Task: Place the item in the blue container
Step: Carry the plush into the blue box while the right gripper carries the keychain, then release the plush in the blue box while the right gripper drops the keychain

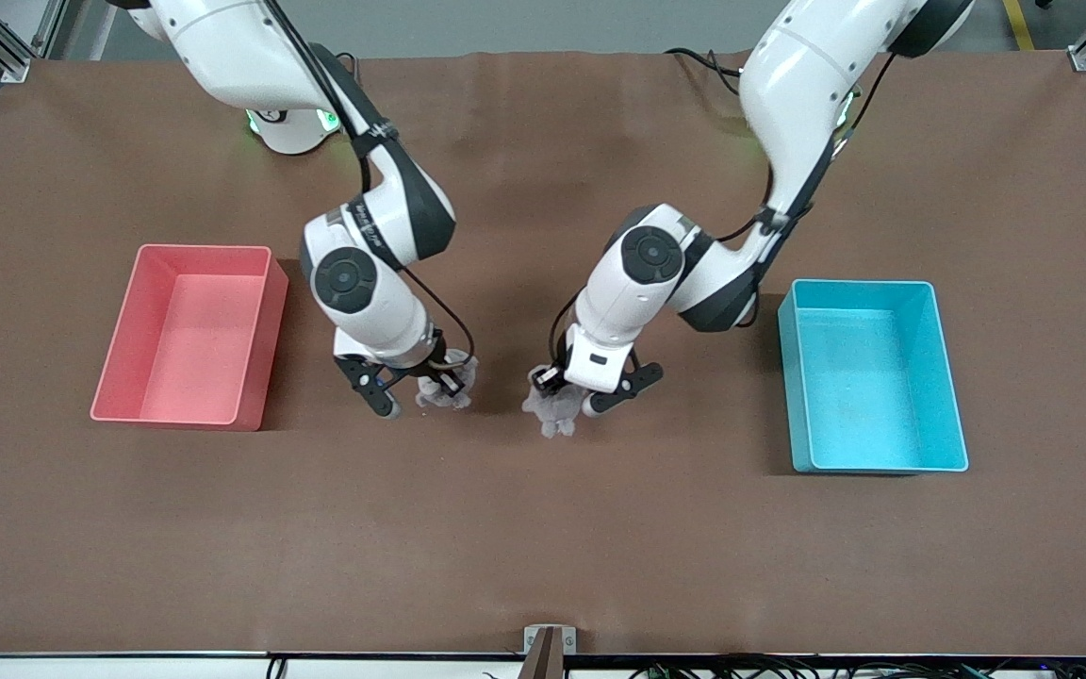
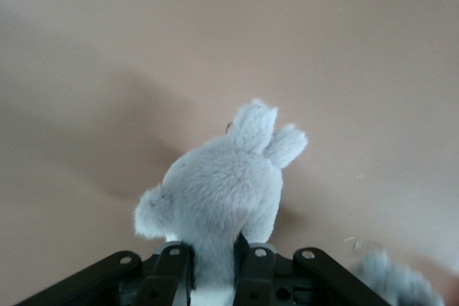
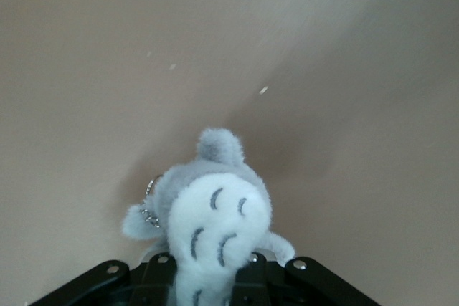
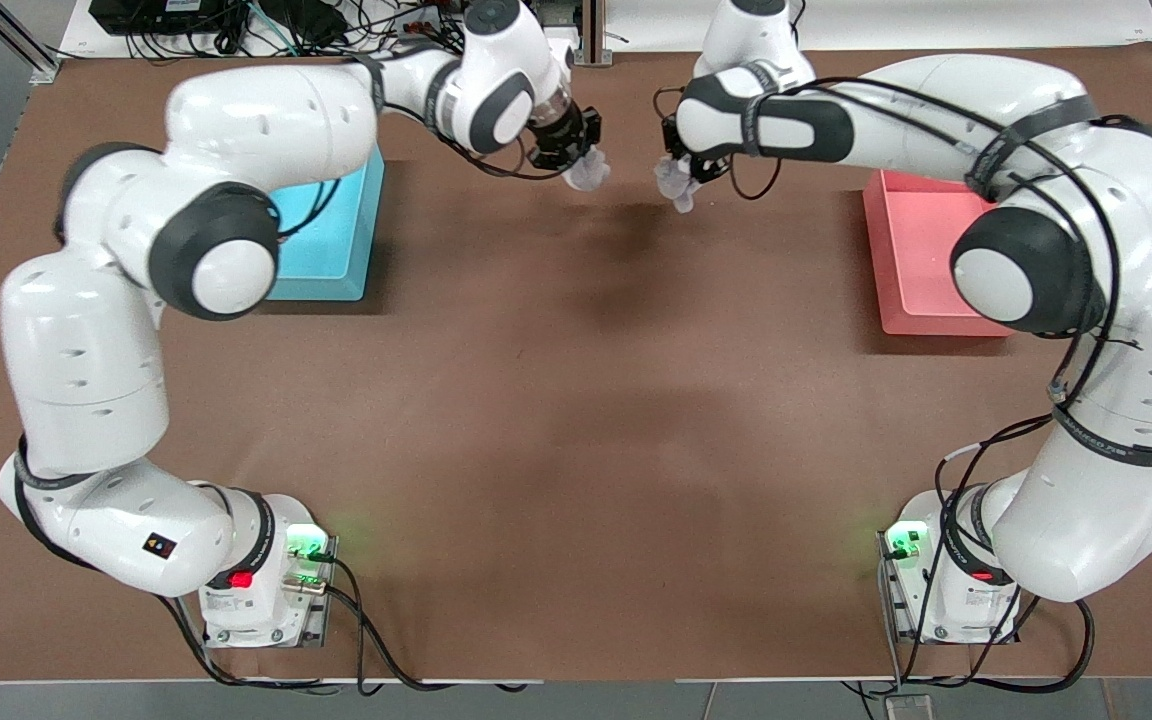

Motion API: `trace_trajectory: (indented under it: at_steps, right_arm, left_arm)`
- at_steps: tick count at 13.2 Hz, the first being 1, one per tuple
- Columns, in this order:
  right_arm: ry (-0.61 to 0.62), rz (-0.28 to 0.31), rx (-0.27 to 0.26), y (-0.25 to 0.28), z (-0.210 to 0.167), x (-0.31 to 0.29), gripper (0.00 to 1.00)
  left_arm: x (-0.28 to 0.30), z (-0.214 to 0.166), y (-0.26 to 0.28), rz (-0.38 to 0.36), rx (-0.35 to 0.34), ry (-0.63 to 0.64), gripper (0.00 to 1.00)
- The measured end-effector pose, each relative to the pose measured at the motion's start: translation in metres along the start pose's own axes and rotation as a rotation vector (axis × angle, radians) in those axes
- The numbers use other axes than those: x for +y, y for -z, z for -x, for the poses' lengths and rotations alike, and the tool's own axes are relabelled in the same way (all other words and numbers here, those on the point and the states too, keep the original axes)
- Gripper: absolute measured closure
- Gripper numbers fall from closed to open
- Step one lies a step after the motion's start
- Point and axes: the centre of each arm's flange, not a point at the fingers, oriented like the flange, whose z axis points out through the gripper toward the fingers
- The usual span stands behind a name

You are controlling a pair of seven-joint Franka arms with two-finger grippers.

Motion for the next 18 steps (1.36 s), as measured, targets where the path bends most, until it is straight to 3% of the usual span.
trace_trajectory:
  at_steps: [5, 9, 12, 13, 15, 18]
  right_arm:
    - [-0.081, -0.096, 0.007, -0.051, 0.064, -0.031, 0.74]
    - [-0.093, -0.18, 0.012, -0.093, 0.093, -0.032, 0.7]
    - [-0.095, -0.207, 0.034, -0.089, 0.081, -0.038, 0.37]
    - [-0.068, -0.209, 0.068, -0.081, 0.072, -0.043, 0.24]
    - [0.027, -0.153, 0.147, -0.061, 0.051, -0.048, 0.01]
    - [0.179, -0.055, 0.178, 0.003, -0.017, -0.045, 0.0]
  left_arm:
    - [-0.094, -0.05, 0.09, -0.241, -0.038, -0.262, 0.84]
    - [-0.179, -0.105, 0.111, -0.345, -0.039, -0.403, 0.84]
    - [-0.242, -0.144, 0.119, -0.366, -0.085, -0.479, 0.84]
    - [-0.26, -0.157, 0.122, -0.368, -0.097, -0.5, 0.84]
    - [-0.295, -0.177, 0.125, -0.371, -0.125, -0.537, 0.84]
    - [-0.348, -0.196, 0.117, -0.407, -0.167, -0.574, 0.84]
